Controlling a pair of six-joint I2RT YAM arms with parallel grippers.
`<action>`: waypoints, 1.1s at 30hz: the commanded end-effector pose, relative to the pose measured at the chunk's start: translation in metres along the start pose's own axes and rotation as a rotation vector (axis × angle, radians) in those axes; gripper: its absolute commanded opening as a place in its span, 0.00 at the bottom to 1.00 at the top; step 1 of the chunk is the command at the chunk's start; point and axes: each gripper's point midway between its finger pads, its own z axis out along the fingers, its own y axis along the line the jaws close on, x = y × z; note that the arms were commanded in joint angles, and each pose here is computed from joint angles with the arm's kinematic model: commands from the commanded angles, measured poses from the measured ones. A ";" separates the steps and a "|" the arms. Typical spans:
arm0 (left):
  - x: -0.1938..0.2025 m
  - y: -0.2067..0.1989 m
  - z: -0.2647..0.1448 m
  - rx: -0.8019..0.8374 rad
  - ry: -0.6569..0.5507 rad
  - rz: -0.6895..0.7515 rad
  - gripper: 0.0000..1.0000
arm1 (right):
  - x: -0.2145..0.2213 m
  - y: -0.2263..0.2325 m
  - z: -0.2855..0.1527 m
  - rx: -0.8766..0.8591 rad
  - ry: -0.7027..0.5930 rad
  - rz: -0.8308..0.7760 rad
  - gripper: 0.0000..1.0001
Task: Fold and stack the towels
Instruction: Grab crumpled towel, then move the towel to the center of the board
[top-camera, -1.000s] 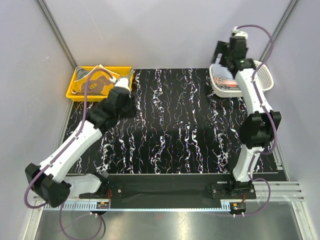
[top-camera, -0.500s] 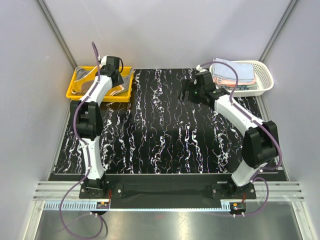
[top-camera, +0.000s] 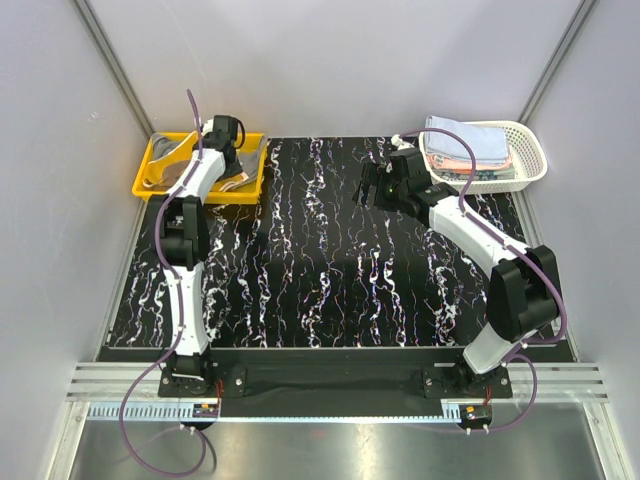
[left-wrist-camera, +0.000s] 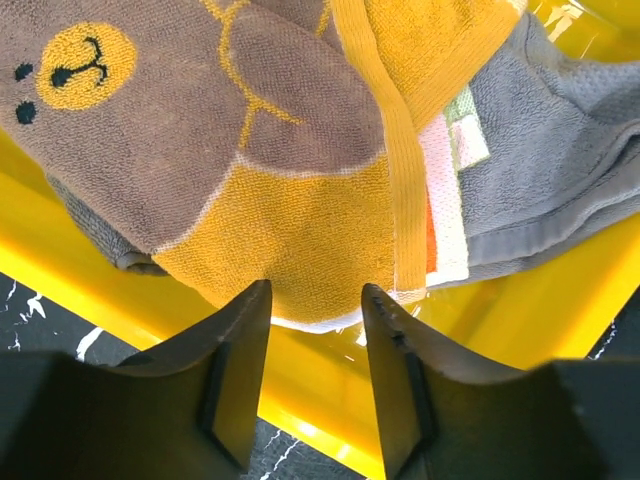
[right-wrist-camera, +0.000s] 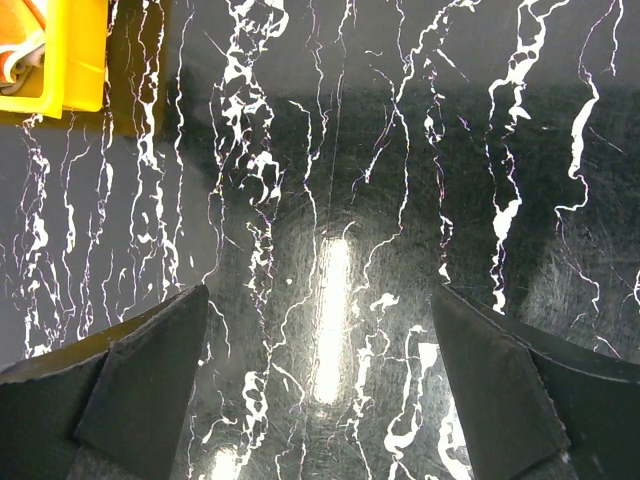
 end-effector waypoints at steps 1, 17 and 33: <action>-0.013 -0.006 0.002 0.026 -0.029 -0.031 0.45 | -0.016 0.016 -0.014 -0.058 -0.059 -0.006 1.00; -0.039 -0.006 -0.020 0.046 -0.116 -0.099 0.04 | -0.015 0.015 -0.011 -0.059 -0.055 -0.019 1.00; -0.109 -0.041 -0.234 0.292 -0.453 -0.077 0.00 | -0.037 0.017 -0.017 -0.031 -0.101 -0.033 1.00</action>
